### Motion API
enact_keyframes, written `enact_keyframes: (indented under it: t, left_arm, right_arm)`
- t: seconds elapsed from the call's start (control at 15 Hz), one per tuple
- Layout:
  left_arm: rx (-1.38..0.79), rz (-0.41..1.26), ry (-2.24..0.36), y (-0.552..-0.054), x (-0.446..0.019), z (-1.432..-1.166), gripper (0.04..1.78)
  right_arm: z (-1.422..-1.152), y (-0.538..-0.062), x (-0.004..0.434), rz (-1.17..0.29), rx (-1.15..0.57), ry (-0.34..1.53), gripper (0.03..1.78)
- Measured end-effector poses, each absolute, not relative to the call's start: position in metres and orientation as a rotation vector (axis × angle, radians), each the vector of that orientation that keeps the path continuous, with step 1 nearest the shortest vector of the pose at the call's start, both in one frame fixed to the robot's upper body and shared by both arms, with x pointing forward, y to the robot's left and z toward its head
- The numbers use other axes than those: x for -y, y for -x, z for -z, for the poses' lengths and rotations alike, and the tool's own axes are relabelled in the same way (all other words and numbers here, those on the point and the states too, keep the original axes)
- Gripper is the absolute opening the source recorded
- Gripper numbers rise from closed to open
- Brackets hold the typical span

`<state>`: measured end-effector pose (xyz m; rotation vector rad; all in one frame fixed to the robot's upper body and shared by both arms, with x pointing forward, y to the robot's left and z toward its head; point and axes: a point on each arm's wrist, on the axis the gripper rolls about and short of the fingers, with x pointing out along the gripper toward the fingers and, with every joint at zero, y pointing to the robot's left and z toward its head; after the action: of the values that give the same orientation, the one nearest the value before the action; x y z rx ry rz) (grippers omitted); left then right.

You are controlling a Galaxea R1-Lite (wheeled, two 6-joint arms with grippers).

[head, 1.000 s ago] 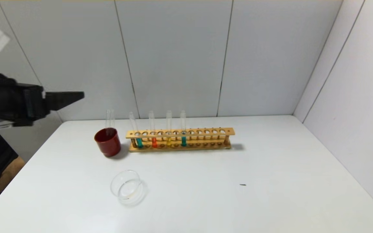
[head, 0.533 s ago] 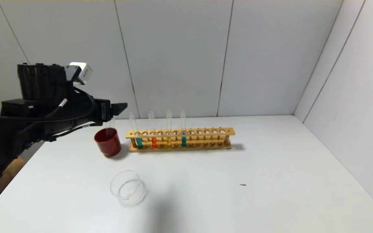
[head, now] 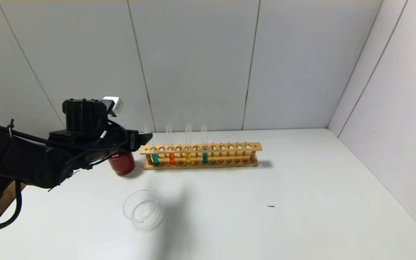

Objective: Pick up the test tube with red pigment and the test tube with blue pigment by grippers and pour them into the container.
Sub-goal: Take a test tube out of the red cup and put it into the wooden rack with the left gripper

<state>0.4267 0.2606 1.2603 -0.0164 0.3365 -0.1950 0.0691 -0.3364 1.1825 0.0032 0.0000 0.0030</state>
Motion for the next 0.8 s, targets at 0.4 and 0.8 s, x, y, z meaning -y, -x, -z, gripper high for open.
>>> enact_keyframes:
  t: [0.4,0.8]
  left_arm:
    - [-0.345,0.196,0.027,-0.452,-0.255,-1.238,1.75]
    - [-0.344,0.192,0.062,-0.472,-0.251,-1.23,1.75]
  right_arm:
    - [-1.182,-0.069,0.336,-0.003,0.0,-0.003,1.75]
    - [-1.182,-0.069,0.336,-0.003,0.0,-0.003,1.75]
